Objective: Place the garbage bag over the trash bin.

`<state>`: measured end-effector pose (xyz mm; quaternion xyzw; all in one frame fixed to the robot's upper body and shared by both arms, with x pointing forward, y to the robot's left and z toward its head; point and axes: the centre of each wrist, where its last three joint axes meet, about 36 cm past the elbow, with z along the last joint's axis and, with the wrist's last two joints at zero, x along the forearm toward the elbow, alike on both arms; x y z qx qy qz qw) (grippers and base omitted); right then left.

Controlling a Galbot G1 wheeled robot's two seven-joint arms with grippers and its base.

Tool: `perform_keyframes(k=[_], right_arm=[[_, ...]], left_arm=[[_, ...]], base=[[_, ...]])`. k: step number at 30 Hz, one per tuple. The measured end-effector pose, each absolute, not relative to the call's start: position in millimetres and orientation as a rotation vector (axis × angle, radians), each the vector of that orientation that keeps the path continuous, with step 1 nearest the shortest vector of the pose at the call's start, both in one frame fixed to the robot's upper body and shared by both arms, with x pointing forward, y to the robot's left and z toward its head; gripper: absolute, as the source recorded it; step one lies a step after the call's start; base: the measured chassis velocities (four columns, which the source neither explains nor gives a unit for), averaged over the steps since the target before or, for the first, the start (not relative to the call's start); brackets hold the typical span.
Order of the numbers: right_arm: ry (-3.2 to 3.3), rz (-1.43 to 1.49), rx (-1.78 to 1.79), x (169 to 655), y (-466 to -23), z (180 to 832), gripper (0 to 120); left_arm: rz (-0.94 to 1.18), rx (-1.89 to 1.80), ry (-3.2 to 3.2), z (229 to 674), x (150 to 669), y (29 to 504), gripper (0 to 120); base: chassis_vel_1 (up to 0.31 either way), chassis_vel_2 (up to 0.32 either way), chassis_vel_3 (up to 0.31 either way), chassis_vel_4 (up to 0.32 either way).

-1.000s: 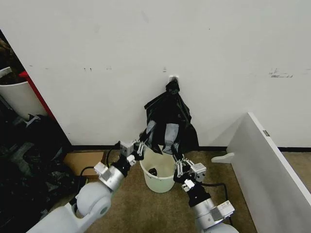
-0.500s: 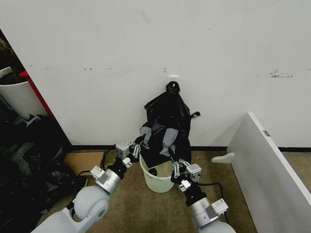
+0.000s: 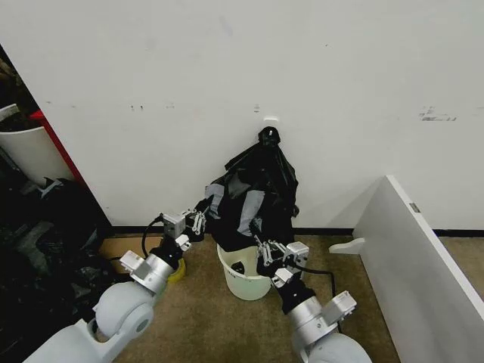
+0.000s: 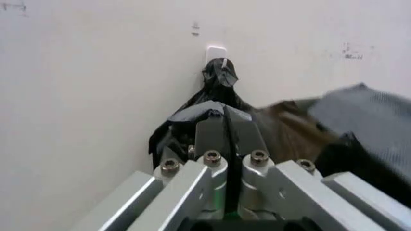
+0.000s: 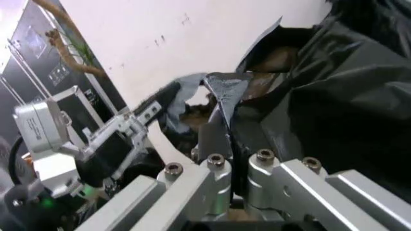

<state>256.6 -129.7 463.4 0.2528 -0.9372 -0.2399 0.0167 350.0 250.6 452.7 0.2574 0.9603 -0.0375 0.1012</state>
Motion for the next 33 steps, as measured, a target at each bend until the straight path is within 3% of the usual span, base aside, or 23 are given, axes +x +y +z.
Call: perform_keyframes(k=[11, 19, 33], right_arm=[[-2.902, -0.735, 0.700, 293, -112, 416, 0], [-2.968, -0.647, 0.628, 302, -129, 405, 0], [-3.024, -0.538, 0.606, 294, -154, 413, 0]], left_arm=[[-0.132, 0.688, 2.858, 425, 365, 247, 0], [-0.247, 0.689, 2.868, 394, 375, 208, 0], [-0.309, 0.787, 2.872, 403, 394, 173, 0]], base=[[0.000, 0.000, 0.000, 0.000], [0.000, 0.000, 0.000, 0.000], [0.000, 0.000, 0.000, 0.000]])
